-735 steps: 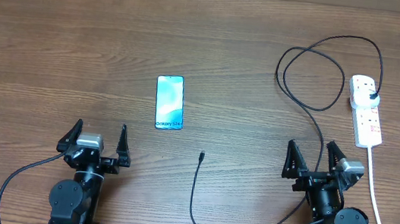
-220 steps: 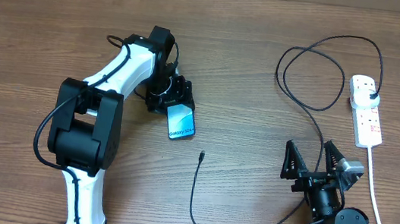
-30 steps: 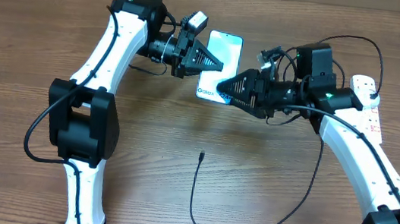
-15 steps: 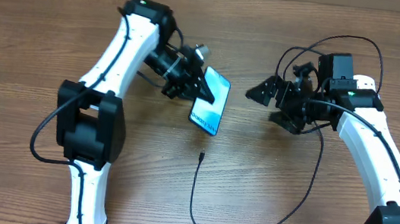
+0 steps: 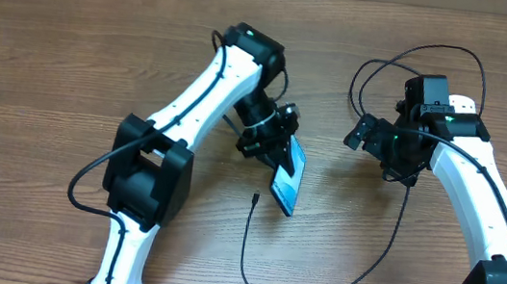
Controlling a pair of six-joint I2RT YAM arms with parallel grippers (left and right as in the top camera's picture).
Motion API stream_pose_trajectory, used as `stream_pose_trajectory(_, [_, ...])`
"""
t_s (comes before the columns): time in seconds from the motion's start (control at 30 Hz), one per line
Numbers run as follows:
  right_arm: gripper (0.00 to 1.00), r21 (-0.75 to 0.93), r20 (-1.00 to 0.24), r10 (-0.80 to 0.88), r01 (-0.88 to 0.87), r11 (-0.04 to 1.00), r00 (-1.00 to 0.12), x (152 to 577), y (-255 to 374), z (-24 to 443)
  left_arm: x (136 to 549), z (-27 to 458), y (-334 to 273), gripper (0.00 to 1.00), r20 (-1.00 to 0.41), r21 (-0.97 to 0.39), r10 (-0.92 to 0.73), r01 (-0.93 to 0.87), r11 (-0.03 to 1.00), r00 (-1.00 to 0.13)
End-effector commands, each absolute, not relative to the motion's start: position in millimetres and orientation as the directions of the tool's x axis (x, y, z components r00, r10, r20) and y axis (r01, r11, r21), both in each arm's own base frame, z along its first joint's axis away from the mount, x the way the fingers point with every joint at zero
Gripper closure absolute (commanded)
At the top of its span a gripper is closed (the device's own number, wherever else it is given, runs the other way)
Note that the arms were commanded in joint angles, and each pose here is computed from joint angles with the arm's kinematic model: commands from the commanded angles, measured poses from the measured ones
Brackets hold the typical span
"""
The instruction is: Plug charger to phone and switch on socket
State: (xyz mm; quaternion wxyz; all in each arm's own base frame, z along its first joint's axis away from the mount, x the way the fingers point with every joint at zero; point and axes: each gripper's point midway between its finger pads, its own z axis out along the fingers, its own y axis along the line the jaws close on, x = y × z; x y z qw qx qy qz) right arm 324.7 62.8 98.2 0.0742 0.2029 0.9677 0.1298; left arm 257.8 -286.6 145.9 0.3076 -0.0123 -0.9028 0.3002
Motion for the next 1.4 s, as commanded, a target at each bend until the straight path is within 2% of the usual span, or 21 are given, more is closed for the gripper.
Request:
stream_pose_trajectory(0.0, [0.00,0.245,-0.102,0.416,0.382,0.891,-0.904,325,55,94,249,156,-295,0.96,0.593,-0.530,0.169,-0.225,0.817,-0.787])
stream_pose_trajectory(0.23, [0.00,0.245,-0.102,0.416,0.382,0.891,-0.904,325,55,94,244,168,-309,0.96,0.614,-0.579,0.199,-0.264,0.771,-0.763])
stream_pose_trajectory(0.47, [0.00,0.245,-0.102,0.416,0.382,0.891,-0.904,325,55,94,244,196,-329,0.96,0.727,-0.575,0.165,-0.460,0.677,-0.666])
stream_pose_trajectory(0.8, [0.00,0.245,-0.102,0.416,0.382,0.891,-0.904,325,55,94,247,216,-339,0.96,0.773,-0.580,0.190,-0.552,0.599,-0.606])
stream_pose_trajectory(1.37, [0.00,0.245,-0.102,0.416,0.382,0.891,-0.904,325,55,94,248,209,-334,0.96,0.756,-0.582,0.177,-0.523,0.623,-0.630])
